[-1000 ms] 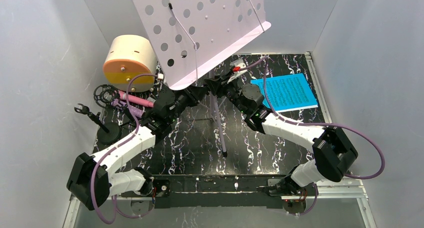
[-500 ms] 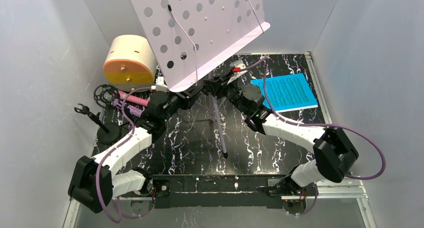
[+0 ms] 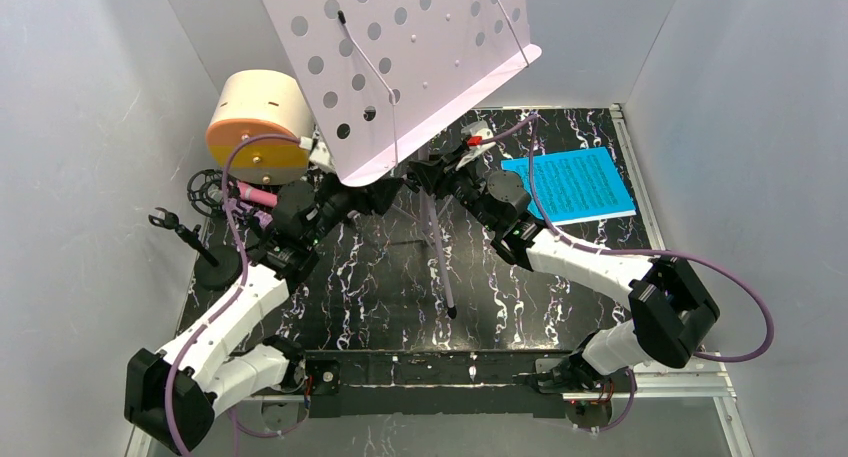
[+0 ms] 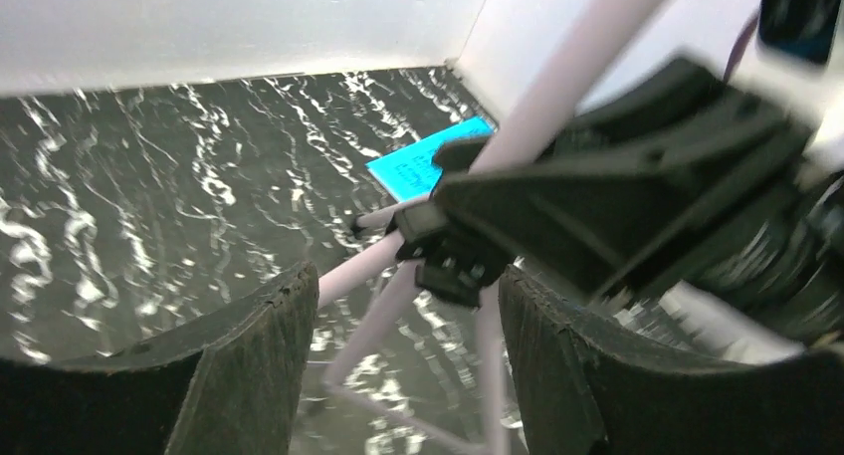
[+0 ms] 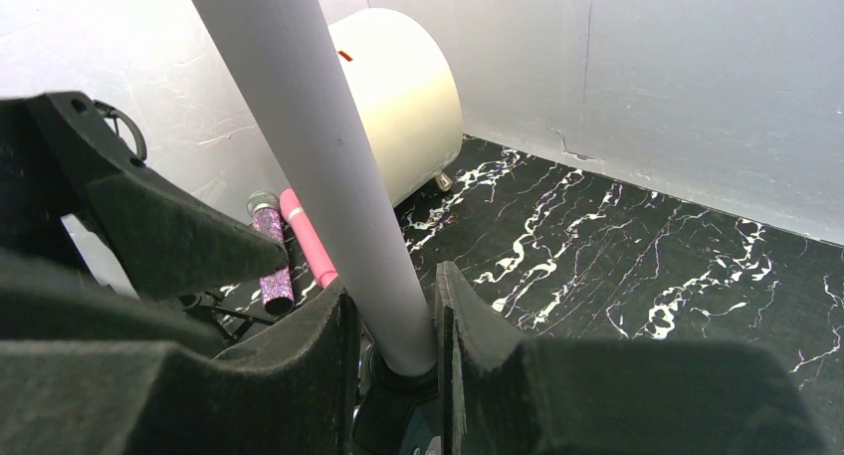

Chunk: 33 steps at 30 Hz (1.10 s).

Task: Pack up the instrument practice props
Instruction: Unscrew the knob on the music stand.

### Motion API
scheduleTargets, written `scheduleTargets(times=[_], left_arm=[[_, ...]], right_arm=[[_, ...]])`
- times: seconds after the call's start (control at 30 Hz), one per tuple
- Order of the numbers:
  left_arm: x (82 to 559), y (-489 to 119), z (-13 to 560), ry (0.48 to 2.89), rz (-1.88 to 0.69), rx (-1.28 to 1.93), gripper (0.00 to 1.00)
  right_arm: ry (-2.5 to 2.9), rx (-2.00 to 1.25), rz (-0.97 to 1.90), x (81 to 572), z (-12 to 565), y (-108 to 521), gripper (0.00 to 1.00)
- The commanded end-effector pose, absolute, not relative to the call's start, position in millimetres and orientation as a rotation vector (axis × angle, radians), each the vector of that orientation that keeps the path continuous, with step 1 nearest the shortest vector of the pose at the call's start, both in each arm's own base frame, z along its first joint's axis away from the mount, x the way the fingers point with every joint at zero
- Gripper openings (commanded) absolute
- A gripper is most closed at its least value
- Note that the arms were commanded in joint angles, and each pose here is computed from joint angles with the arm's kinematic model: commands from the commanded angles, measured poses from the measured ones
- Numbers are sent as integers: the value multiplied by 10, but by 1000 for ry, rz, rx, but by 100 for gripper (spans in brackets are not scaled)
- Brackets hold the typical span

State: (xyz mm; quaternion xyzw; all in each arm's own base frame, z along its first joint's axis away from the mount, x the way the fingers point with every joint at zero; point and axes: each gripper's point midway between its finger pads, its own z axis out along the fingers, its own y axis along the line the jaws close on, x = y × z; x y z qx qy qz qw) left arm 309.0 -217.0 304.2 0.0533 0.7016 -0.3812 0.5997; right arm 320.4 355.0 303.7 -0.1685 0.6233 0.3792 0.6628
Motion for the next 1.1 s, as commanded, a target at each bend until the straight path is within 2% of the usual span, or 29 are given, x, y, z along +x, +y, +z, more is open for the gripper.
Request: scheduleTargets(times=[0.0, 0.27, 0.57, 0.8, 1.07], left_arm=[[2976, -2175, 3049, 1347, -615, 597, 66], [2957, -2256, 3128, 1096, -354, 941, 70], [2967, -2484, 3017, 951, -166, 1152, 69], [2963, -2604, 2920, 908, -45, 1253, 57], [3001, -2566, 2650, 1035, -43, 1223, 40]], right_arm=[[1634, -337, 937, 3085, 2476, 3611, 1], [1638, -349, 941, 3084, 2445, 3634, 1], [1636, -351, 940, 3082, 2452, 3631, 1], [1643, -358, 941, 3094, 2417, 3661, 1], [1647, -355, 942, 3106, 2404, 3669, 1]])
